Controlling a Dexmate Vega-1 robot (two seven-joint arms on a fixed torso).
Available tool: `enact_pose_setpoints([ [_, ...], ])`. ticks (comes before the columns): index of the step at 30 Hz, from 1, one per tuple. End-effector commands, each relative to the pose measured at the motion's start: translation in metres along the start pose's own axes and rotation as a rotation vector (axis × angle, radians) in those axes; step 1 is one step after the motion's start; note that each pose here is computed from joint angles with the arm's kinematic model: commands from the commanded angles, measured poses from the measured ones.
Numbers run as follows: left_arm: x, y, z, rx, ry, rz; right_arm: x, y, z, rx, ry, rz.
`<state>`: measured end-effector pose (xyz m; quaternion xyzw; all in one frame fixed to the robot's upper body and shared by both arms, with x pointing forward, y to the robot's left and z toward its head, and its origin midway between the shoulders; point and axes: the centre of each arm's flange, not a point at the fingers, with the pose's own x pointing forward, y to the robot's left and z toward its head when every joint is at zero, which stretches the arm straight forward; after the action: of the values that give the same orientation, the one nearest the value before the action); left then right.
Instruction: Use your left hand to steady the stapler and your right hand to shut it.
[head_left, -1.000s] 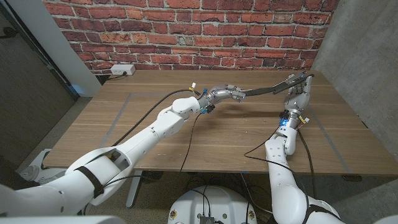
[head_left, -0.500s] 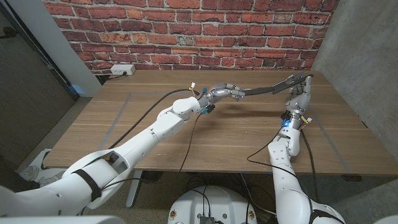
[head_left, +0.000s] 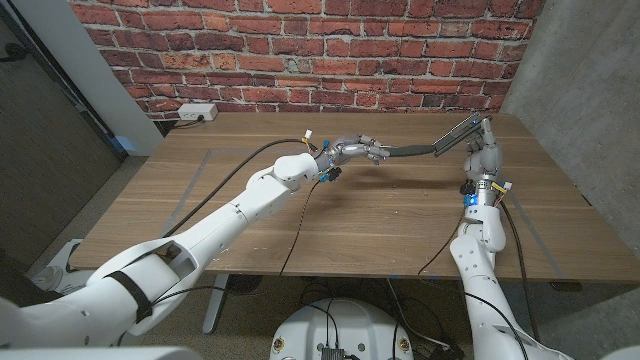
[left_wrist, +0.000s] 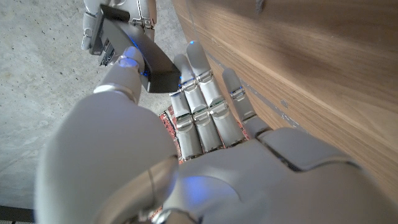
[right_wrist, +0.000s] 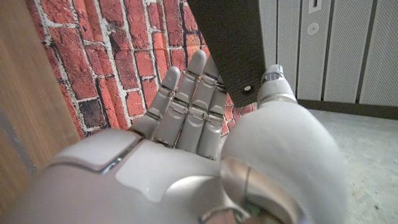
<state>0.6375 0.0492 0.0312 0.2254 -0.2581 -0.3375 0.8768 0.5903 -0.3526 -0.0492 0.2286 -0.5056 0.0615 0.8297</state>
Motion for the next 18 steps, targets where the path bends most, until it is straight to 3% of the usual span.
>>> enact_pose_setpoints([
  [1,-0.004,0.009,0.002,0.043,0.041,-0.004,0.018,0.013,0.014,-0.19,0.185,0.213],
  [12,-0.004,0.013,0.004,0.06,0.055,-0.012,0.046,0.046,0.02,-0.326,0.326,0.472],
  [17,-0.003,0.014,0.004,0.063,0.062,-0.015,0.058,0.068,0.028,-0.467,0.399,0.603],
  [18,-0.003,0.015,0.004,0.065,0.063,-0.013,0.062,0.078,0.032,-0.532,0.419,0.651],
])
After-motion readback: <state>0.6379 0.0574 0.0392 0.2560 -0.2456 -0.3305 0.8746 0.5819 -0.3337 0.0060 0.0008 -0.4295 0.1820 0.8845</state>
